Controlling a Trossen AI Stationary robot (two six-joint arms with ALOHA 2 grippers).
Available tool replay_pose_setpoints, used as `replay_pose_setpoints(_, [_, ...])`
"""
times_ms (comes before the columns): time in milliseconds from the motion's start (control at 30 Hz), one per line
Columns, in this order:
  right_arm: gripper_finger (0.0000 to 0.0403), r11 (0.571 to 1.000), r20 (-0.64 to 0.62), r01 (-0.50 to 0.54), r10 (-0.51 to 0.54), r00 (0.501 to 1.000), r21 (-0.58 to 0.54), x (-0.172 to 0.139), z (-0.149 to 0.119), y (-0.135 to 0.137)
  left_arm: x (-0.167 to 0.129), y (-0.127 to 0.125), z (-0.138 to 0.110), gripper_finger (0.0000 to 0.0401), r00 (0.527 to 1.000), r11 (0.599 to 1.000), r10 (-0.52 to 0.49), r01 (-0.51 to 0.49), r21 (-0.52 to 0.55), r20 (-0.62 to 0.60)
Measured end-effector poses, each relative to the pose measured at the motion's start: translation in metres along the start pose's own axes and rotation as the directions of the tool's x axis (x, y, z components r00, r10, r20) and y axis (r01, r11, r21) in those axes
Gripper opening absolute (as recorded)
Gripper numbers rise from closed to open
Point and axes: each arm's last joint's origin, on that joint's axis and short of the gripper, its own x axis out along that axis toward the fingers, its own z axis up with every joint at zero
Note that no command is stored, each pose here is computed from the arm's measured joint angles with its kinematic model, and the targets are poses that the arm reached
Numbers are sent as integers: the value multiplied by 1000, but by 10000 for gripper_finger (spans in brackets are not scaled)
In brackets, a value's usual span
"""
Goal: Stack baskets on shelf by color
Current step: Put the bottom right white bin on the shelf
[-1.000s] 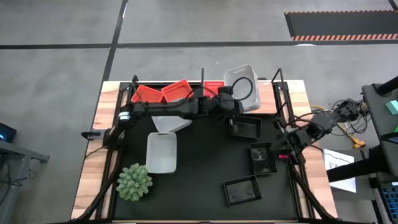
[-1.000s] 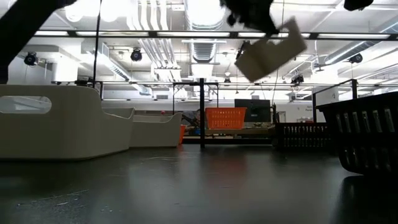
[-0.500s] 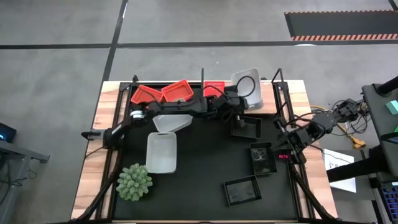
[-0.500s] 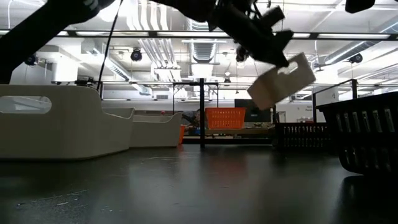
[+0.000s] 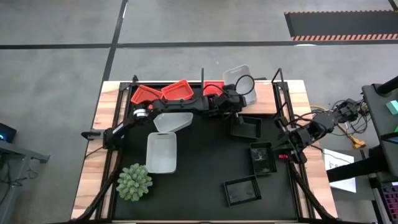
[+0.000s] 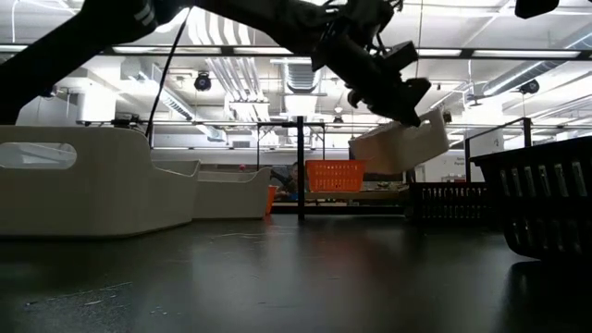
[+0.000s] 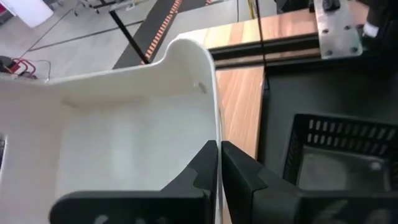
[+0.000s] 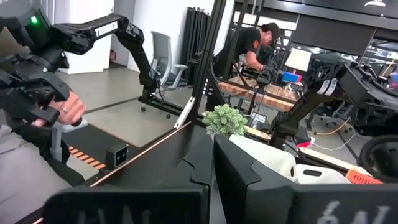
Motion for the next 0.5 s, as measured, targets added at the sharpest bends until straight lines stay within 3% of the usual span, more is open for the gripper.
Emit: replay_pose_setpoints(500, [9,1000,5,2,-2,1000,-21,0,1,0,4,-2,-9,0,998,998,-56,56,10,-13])
